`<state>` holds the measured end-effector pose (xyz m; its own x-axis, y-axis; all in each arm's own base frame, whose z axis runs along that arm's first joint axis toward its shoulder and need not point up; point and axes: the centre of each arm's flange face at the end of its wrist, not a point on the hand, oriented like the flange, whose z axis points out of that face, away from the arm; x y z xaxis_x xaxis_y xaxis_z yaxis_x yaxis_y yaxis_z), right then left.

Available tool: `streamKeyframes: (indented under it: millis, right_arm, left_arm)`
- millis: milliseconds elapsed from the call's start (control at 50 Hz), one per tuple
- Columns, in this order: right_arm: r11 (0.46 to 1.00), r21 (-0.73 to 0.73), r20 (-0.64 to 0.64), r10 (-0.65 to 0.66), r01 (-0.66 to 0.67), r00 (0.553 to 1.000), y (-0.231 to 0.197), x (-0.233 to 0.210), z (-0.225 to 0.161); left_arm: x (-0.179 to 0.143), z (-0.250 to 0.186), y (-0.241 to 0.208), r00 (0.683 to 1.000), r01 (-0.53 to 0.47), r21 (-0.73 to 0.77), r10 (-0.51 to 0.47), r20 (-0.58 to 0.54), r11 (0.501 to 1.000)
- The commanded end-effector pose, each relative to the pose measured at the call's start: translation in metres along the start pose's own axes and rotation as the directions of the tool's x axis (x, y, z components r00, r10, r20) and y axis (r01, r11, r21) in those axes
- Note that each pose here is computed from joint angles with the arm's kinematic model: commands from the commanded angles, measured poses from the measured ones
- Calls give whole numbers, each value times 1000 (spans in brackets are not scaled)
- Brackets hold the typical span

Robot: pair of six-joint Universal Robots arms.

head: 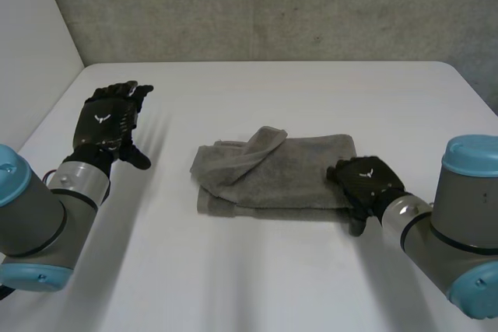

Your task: Fold the laundry

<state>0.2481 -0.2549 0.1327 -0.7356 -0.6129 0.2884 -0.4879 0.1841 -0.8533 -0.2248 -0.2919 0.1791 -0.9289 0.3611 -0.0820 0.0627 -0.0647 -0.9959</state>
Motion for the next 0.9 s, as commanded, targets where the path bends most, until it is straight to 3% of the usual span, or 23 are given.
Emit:
streamKeyframes:
  millis: [20, 80, 220, 320, 400, 620, 700, 780, 900]
  right_arm:
    - [999, 33, -7, 8, -8, 1000, -2, 4, 4]
    - [998, 63, -18, 14, -13, 1000, -10, 6, -2]
    - [997, 70, -9, 31, -30, 999, -12, 2, -9]
    - [998, 59, -1, 32, -32, 999, -8, -2, -12]
    - [998, 47, 6, 33, -33, 999, -4, -4, -13]
    - [996, 84, -19, 12, -10, 1000, 2, -5, -9]
    - [996, 87, -47, 13, -9, 999, 3, -2, -6]
    - [997, 76, -66, 13, -8, 998, 5, 0, -3]
    - [998, 64, -73, -9, 13, 997, 8, 0, 1]
  left_arm:
    - [23, 3, -15, 996, 13, 41, -9, -93, 999]
    - [35, 3, -20, 990, 17, 44, -11, -139, 999]
    - [104, 1, -22, 943, 19, -27, -27, -330, 999]
    - [133, 11, -7, 922, 9, -48, -27, -387, 999]
    - [143, 23, 5, 922, 5, -50, -24, -386, 999]
    - [145, 62, 41, 963, -69, -76, 47, -266, 995]
    - [118, 75, 45, 994, -92, -105, 86, -64, 990]
    - [86, 75, 52, 989, -102, -167, 119, 91, 981]
    - [81, 53, 48, 988, -103, -210, 124, 91, 972]
